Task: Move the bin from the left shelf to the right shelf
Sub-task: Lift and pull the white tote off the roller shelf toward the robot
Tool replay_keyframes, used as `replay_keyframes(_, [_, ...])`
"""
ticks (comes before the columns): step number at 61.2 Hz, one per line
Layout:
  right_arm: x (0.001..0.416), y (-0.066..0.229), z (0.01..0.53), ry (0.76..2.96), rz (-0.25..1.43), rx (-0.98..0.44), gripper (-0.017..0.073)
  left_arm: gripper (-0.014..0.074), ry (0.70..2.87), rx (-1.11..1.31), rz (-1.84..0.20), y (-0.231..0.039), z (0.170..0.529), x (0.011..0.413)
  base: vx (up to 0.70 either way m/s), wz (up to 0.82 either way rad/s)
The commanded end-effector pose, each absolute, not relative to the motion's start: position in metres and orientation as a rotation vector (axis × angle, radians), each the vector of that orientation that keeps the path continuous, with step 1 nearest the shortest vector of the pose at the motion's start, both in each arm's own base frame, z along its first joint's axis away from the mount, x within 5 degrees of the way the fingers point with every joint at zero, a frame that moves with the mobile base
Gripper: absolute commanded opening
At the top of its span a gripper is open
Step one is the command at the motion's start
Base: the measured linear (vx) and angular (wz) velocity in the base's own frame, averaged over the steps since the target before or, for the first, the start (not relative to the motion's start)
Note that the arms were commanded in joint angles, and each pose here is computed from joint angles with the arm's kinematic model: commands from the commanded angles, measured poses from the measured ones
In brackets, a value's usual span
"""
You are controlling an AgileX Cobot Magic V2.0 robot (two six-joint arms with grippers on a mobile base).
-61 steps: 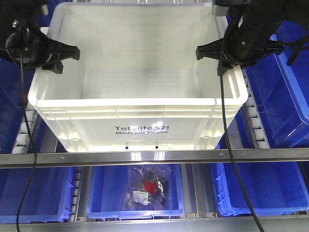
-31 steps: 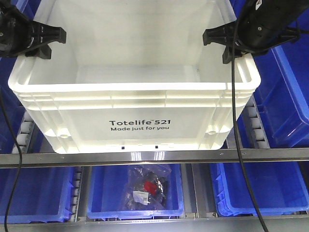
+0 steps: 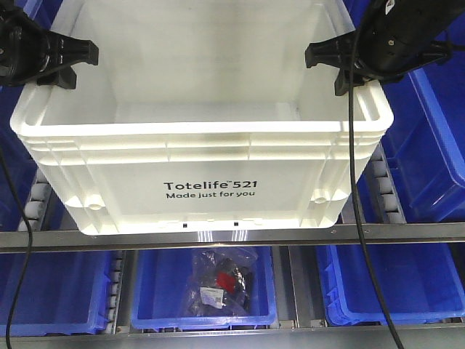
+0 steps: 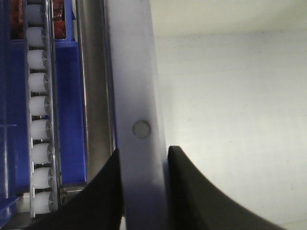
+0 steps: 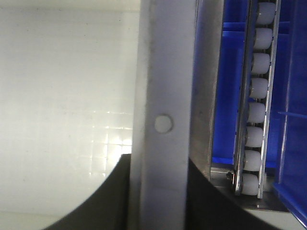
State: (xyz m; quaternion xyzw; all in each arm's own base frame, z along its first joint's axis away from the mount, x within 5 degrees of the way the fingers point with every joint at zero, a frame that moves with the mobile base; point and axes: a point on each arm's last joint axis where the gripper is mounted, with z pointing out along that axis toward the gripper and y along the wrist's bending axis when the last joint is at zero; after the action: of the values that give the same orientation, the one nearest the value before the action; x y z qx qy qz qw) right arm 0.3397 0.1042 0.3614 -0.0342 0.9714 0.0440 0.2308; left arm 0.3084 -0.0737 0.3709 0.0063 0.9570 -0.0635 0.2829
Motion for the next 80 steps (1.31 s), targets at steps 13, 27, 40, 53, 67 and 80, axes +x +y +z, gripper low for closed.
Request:
replay_keyframes(13, [0.3346, 0.0922, 0.3983, 2.475, 0.070, -0.100, 0.0010, 0.0095, 2.388, 0.052, -0.153, -0.0687, 0.4040, 0.3001, 0.00, 0.00])
replay_keyframes(27, [0.3346, 0.0922, 0.3983, 2.475, 0.070, -0.100, 0.0010, 0.0096, 2.388, 0.052, -0.154, -0.0688, 0.4040, 0.3001, 0.00, 0.00])
replay_keyframes(40, [0.3346, 0.0922, 0.3983, 2.475, 0.070, -0.100, 0.0010, 0.0096, 2.388, 0.052, -0.154, -0.0688, 0.4040, 0.3001, 0.00, 0.00])
replay_keyframes(53, [0.3346, 0.0922, 0.3983, 2.475, 0.070, -0.100, 0.0010, 0.0096, 2.388, 0.052, -0.154, -0.0688, 0.4040, 0.3001, 0.00, 0.00])
replay_keyframes(67, [0.3346, 0.0922, 0.3983, 2.475, 0.070, -0.100, 0.0010, 0.0096, 2.388, 0.052, -0.154, -0.0688, 0.4040, 0.3001, 0.00, 0.00])
replay_keyframes(80, [0.3346, 0.0922, 0.3983, 2.475, 0.070, -0.100, 0.0010, 0.0096, 2.388, 0.052, -0.154, -0.0688, 0.4040, 0.3001, 0.00, 0.00])
